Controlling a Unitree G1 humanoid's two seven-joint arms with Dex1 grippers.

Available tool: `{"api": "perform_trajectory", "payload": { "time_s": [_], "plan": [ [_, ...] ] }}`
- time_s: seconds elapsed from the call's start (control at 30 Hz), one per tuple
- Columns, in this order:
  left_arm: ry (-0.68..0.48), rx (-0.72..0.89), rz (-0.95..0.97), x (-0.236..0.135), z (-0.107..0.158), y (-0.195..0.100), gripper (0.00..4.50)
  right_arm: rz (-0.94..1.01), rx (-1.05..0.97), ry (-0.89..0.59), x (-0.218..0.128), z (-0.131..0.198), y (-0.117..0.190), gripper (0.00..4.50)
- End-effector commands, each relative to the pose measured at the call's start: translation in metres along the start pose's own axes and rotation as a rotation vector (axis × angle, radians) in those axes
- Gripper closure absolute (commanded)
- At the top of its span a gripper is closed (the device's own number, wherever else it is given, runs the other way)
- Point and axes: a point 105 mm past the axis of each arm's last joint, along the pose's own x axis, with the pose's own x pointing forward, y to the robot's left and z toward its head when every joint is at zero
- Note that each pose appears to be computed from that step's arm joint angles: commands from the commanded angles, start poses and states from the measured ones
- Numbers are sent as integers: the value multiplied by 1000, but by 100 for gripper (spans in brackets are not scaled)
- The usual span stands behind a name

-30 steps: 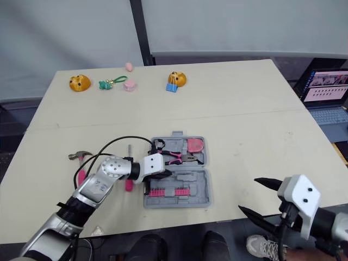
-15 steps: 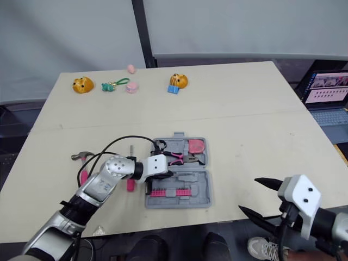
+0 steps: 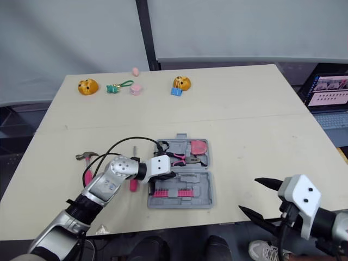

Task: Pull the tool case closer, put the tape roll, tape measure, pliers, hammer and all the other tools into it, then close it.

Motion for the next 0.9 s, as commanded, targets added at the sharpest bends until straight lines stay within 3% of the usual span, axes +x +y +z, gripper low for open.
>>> {"api": "perform_trajectory", "payload": {
  "time_s": [0.03,0.5,0.67,0.9],
  "plan": [
    [99,-205,-78,11,-44,-30,447,-12,-40,-14,-2,9,-1,0],
    [56,-294,-48,-9,-52,-40,447,-3,-47,-22,1,11,-3,0],
    [-82,-368,4,-16,-31,-23,447,-2,-48,-25,2,13,-3,0],
    [-413,-460,86,-80,21,12,447,-3,-54,-31,3,14,-4,0]
  ]
}}
